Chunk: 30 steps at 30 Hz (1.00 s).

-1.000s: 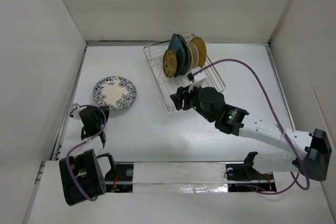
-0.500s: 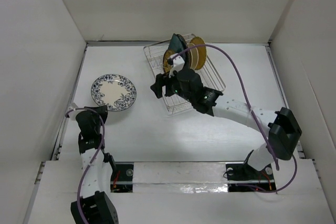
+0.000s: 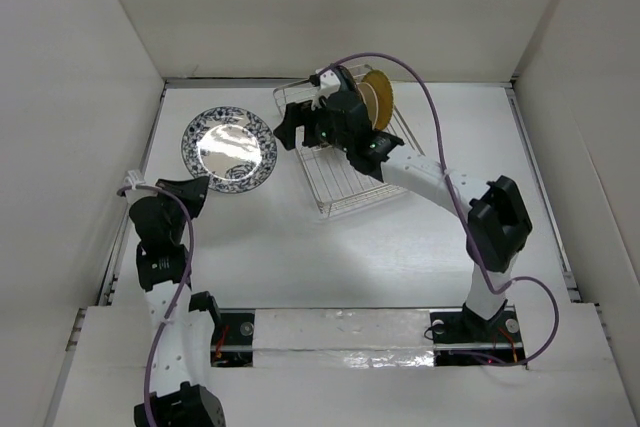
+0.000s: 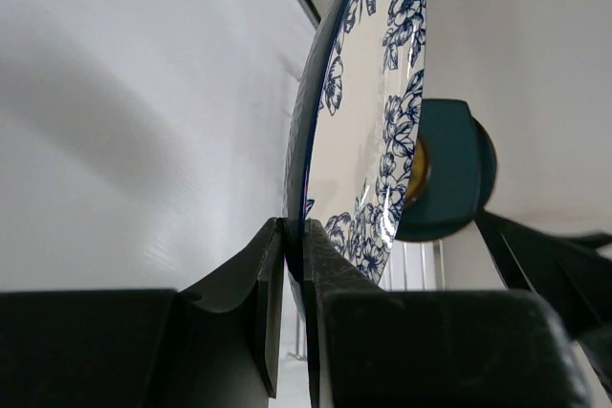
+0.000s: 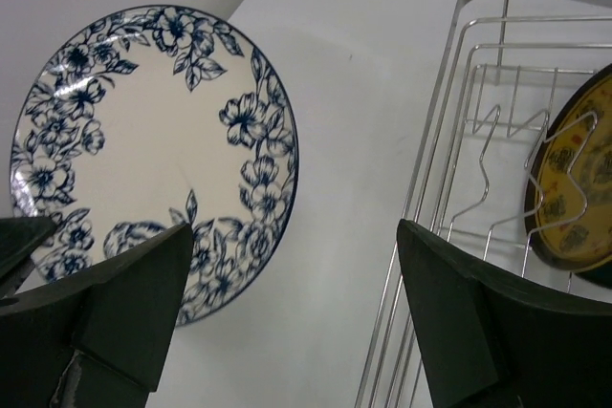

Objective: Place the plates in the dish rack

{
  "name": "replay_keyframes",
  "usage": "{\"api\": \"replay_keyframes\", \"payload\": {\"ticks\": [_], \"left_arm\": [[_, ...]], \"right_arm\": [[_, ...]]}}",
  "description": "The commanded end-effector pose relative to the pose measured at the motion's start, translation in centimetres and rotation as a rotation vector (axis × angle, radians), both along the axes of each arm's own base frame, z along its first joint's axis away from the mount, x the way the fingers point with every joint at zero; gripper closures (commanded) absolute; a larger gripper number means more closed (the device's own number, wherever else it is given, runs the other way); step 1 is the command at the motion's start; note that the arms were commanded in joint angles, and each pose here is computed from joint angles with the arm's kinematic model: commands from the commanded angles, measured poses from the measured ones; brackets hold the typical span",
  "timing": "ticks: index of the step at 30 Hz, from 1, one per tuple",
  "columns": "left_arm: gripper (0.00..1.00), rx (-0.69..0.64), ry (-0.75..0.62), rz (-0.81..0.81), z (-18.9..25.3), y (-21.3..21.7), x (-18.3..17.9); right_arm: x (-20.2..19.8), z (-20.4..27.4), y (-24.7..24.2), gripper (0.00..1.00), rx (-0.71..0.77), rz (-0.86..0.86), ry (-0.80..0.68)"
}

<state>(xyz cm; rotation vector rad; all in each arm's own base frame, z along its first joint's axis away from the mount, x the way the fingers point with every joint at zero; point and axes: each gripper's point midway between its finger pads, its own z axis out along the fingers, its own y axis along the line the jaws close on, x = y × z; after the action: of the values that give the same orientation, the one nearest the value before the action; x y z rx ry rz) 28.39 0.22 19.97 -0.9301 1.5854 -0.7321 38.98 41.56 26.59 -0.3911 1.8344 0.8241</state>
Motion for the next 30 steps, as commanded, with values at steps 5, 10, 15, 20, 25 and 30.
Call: {"api": "replay_keyframes", "payload": {"ticks": [5,10,15,20,25,30], "left_arm": [[1.0,0.045,-0.337,-0.222,11.5,-4.1,-0.7],[1.0,0.07,-0.371,-0.294,12.8,-5.3,-1.4],[1.0,0.074,-0.403,-0.351,13.7,-6.2,-1.8],[1.0,0.075,-0.407,-0.379,13.6,-6.6,-1.9],[1.0,0.086,-0.413,-0.399,13.7,-6.9,-2.1],[1.0,0.103,-0.41,-0.413,13.8,-7.0,-2.1]], "right_arm": [[1.6,1.0,1.8,0.06,0.025,0.069,0.012],[1.7,0.3,1.9,0.07,0.033,0.087,0.034],[0.1,0.9,2.1,0.15,0.117,0.183,0.043],[-1.2,0.7,1.3,0.34,0.249,0.301,0.084],[-2.7,0.1,1.7,0.49,0.297,0.399,0.124],[-4.6,2.1,1.7,0.82,0.388,0.515,0.102]]}}
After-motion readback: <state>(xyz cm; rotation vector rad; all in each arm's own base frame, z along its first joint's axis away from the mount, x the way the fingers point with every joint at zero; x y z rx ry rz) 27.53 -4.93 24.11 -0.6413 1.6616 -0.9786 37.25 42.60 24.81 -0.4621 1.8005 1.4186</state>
